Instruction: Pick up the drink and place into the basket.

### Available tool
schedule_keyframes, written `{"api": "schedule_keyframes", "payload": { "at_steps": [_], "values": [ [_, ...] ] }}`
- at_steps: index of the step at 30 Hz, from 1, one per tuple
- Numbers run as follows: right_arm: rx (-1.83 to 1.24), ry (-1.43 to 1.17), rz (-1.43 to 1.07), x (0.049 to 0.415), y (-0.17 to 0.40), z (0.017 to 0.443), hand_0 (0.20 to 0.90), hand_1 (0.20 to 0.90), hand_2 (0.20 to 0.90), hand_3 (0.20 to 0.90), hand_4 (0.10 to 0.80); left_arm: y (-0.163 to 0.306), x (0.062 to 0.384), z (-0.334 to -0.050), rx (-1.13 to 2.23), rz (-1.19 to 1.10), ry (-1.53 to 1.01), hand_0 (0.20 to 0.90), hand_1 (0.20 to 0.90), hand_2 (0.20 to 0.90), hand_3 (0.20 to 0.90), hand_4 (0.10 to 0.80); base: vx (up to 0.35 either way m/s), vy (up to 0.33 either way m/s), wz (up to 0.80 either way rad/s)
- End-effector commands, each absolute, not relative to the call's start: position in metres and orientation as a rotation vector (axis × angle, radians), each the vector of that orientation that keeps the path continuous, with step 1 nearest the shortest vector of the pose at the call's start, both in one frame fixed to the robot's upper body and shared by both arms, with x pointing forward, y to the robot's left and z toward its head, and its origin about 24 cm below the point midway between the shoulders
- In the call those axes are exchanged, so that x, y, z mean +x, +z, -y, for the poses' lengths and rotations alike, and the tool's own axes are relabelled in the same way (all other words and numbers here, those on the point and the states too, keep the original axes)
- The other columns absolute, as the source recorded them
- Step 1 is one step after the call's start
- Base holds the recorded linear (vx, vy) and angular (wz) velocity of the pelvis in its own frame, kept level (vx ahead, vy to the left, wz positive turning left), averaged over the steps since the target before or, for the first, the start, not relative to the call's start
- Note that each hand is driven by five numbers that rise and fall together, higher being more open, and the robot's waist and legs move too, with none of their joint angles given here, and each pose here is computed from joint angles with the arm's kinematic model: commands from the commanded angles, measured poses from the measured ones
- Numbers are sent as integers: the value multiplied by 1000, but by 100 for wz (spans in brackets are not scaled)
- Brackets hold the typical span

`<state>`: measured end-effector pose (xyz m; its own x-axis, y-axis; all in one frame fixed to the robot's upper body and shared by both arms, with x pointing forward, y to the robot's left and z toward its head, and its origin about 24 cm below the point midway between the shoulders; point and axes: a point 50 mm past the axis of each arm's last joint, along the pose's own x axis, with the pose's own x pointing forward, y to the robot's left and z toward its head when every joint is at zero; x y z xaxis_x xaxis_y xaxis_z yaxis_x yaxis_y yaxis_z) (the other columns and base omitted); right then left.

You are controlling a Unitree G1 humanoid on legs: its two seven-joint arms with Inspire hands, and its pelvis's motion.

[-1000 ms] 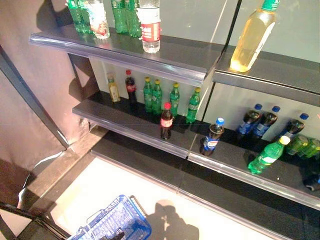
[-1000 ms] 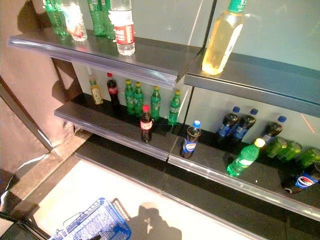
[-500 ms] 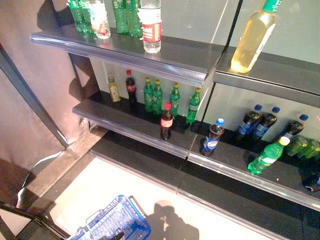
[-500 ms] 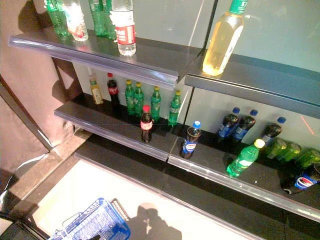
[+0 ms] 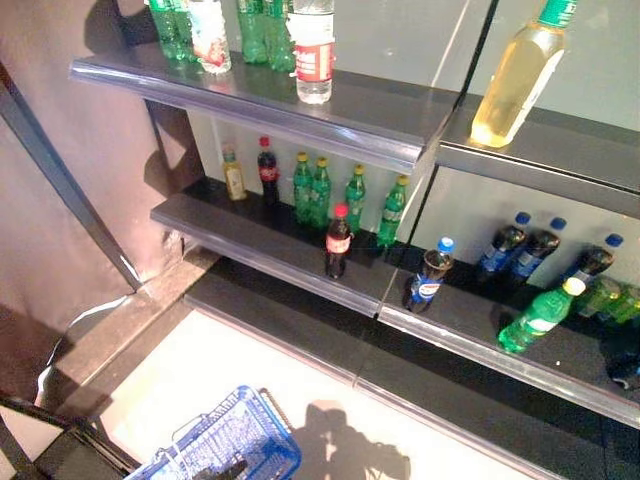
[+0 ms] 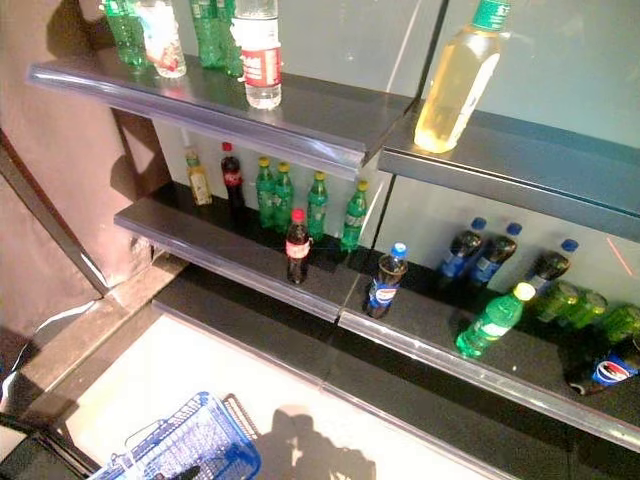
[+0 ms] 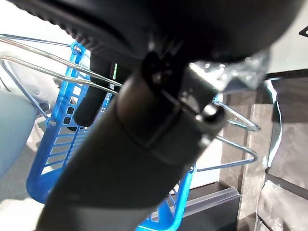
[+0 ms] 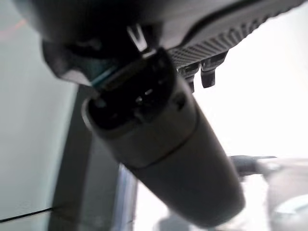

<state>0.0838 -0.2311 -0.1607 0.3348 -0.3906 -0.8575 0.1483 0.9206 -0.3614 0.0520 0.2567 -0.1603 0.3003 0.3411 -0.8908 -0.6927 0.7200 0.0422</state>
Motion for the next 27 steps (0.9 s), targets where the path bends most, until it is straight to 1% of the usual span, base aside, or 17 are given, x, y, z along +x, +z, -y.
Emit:
{"api": "schedule_keyframes", "payload": {
  "at_steps": [1, 2, 3, 5, 8, 9, 10, 11, 13, 16, 18, 21, 23, 24, 26, 27],
  "values": [
    [-280, -296, -920, 137, -137, 241, 900, 900, 900, 900, 800, -157, 96, -231, -411, -971, 545, 300, 300, 300, 200, 100, -31, -80, 3],
    [-286, -257, -851, 149, -130, 235, 900, 900, 900, 900, 800, -156, 97, -232, -405, -966, 547, 300, 300, 300, 200, 100, -20, -62, 2],
    [-282, -247, -832, 152, -128, 233, 900, 900, 900, 900, 800, -156, 97, -232, -404, -965, 547, 300, 300, 300, 200, 100, -19, -64, 4],
    [-275, -171, -694, 181, -100, 213, 900, 900, 900, 900, 800, -154, 99, -234, -402, -954, 562, 300, 300, 300, 200, 100, -12, -57, 7],
    [-256, -106, -535, 200, -67, 200, 900, 900, 900, 900, 800, -152, 97, -235, -409, -950, 581, 300, 300, 300, 200, 100, 1, -26, 19],
    [-256, -106, -535, 200, -67, 200, 900, 900, 900, 900, 800, -152, 97, -235, -409, -950, 581, 300, 300, 300, 200, 100, 15, 0, 9],
    [-238, -83, -401, 213, -39, 198, 900, 900, 900, 900, 800, -153, 93, -235, -418, -950, 595, 300, 300, 300, 200, 100, 0, 0, 0],
    [-239, -80, -384, 215, -34, 198, 900, 900, 900, 900, 800, -153, 92, -235, -419, -951, 598, 300, 300, 300, 200, 100, 22, 14, 4],
    [-229, -58, -248, 225, -4, 197, 900, 900, 900, 900, 800, -155, 85, -234, -434, -954, 618, 300, 300, 300, 200, 100, 22, 24, 8],
    [-226, -50, -168, 229, 10, 197, 900, 900, 900, 900, 800, -156, 82, -233, -445, -955, 629, 300, 300, 300, 200, 100, 20, 28, 10],
    [-220, -82, -22, 235, 38, 200, 900, 900, 900, 900, 800, -158, 74, -231, -460, -961, 644, 300, 300, 300, 200, 100, 27, 46, 4],
    [-209, -166, 127, 239, 66, 204, 900, 900, 900, 900, 800, -160, 67, -228, -475, -964, 658, 300, 300, 300, 200, 100, 32, 34, -9],
    [-207, -200, 176, 241, 76, 206, 900, 900, 900, 900, 800, -161, 64, -227, -482, -966, 663, 300, 300, 300, 200, 100, 35, 36, -8],
    [-214, -250, 250, 241, 89, 207, 900, 900, 900, 900, 800, -162, 62, -225, -488, -970, 667, 300, 300, 300, 200, 100, 40, 37, -12],
    [-217, -267, 282, 241, 95, 207, 900, 900, 900, 900, 800, -163, 60, -224, -492, -972, 669, 300, 300, 300, 200, 100, 32, 31, -14],
    [-220, -301, 339, 240, 106, 207, 900, 900, 900, 900, 800, -163, 58, -222, -497, -976, 672, 300, 300, 300, 200, 100, 28, 28, -13]
  ]
}}
